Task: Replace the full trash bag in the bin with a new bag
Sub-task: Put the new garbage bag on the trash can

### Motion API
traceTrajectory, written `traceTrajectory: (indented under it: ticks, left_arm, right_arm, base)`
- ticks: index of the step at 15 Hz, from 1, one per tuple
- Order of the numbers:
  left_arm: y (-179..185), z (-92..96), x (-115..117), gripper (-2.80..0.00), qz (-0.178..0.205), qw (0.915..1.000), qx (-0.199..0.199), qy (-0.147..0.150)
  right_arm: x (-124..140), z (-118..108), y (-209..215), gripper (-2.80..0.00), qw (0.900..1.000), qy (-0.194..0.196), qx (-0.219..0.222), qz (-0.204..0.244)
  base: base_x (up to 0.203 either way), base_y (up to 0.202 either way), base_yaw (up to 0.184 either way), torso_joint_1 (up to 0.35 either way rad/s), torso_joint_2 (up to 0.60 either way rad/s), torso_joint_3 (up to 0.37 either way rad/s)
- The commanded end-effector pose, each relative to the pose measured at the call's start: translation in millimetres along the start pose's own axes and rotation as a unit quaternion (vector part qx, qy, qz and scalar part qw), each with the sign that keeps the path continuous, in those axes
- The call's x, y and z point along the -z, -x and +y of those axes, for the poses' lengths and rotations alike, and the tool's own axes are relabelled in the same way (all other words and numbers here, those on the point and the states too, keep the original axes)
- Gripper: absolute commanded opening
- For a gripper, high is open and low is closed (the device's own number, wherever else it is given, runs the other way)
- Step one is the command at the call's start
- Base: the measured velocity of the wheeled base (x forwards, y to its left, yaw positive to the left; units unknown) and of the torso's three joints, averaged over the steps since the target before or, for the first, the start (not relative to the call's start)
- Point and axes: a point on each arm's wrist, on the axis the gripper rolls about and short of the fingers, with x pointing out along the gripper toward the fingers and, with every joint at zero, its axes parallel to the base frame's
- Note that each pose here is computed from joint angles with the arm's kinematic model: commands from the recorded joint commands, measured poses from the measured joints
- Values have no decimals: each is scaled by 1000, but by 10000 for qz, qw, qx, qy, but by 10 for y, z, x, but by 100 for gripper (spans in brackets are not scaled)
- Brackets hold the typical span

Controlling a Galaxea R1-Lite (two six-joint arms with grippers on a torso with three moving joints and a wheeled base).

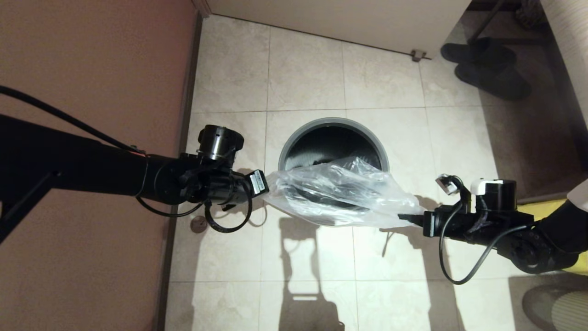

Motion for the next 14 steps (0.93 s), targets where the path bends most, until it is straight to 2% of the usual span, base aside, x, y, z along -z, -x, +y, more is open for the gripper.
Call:
traceTrajectory:
  ticks: [1, 4, 10, 14]
  left_arm:
    - [62, 2, -8, -280, -32, 10000, 25, 28]
    - [290, -92, 32, -280, -57, 9997, 254, -45]
    - [327, -146, 124, -280, 128, 9994, 288, -109]
    - [354, -125, 261, -280, 314, 9990, 252, -176]
  right_arm:
    - [-10, 31, 68, -280, 10000, 12, -10, -37]
    - [0, 165, 236, -280, 10000, 22, -52, -47]
    - [99, 432, 378, -280, 9995, -3, -301, 98]
    - [206, 510, 423, -280, 9991, -43, -355, 249]
  base:
    - [0, 0, 0, 0, 0, 0]
    - [0, 0, 0, 0, 0, 0]
    - [0, 0, 0, 0, 0, 0]
    - [0, 0, 0, 0, 0, 0]
